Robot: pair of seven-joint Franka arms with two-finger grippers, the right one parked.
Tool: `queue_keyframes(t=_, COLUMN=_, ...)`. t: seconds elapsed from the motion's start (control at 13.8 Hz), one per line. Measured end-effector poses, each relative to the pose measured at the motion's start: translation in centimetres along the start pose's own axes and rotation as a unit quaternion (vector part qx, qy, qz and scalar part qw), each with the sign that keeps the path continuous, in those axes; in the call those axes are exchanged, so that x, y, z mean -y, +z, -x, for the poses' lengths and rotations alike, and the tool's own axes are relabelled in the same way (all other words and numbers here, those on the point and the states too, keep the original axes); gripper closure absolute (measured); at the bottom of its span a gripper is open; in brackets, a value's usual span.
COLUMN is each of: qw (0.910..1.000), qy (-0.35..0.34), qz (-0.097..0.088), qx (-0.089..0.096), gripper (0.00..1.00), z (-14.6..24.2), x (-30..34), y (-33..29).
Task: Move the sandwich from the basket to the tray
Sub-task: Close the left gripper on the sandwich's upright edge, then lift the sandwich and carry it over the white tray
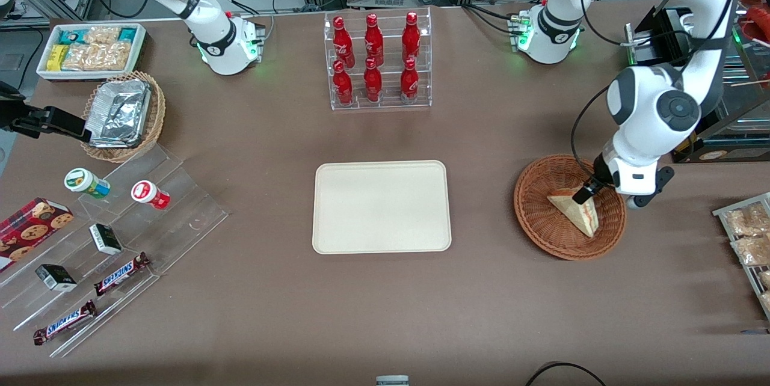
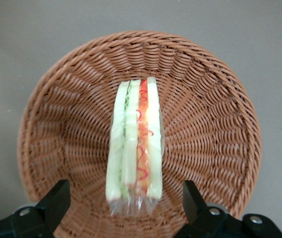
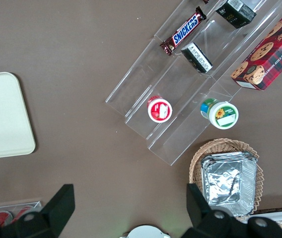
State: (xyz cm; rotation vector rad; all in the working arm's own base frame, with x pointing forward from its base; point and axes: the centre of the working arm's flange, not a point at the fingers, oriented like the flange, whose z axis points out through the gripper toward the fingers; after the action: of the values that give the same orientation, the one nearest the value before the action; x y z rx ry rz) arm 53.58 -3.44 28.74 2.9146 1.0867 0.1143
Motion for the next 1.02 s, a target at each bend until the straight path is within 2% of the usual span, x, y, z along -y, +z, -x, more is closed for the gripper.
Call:
queue_keyframes(t=0.15, qw=1.0, qy=-0.002, qz=0.005, qx=-0.005, gripper=0.0, z=0.3, x=0.3, y=2.2)
queue_keyframes(t=0.22, qw=1.0, qy=-0.005, qz=0.005, qx=-0.005, gripper=0.07, z=0.4, x=0.4, y=3.1)
queue_keyframes(t=0.51, qw=0.9997, qy=-0.023, qz=0.005, qx=-0.004, gripper=0.53, z=0.5, x=0.3, y=3.8)
queue_keyframes(t=0.58, qw=0.9998, qy=-0.019, qz=0.004, qx=-0.003, gripper=0.62, z=0.7, x=-0.1, y=3.6)
queue_keyframes(t=0.65, qw=0.9999, qy=-0.011, qz=0.001, qx=0.0, gripper=0.66, z=1.0, x=-0.5, y=3.0)
queue_keyframes(t=0.8, qw=0.9996, qy=0.019, qz=-0.015, qx=0.016, gripper=0.7, z=1.1, x=-1.2, y=-0.3)
queue_keyframes(t=0.95, qw=0.998, qy=0.042, qz=-0.033, qx=0.033, gripper=0.75, z=0.7, x=-1.8, y=-6.8)
queue_keyframes(t=1.02, qw=0.9968, qy=0.056, qz=-0.04, qx=0.041, gripper=0.81, z=0.9, x=-2.3, y=-10.9)
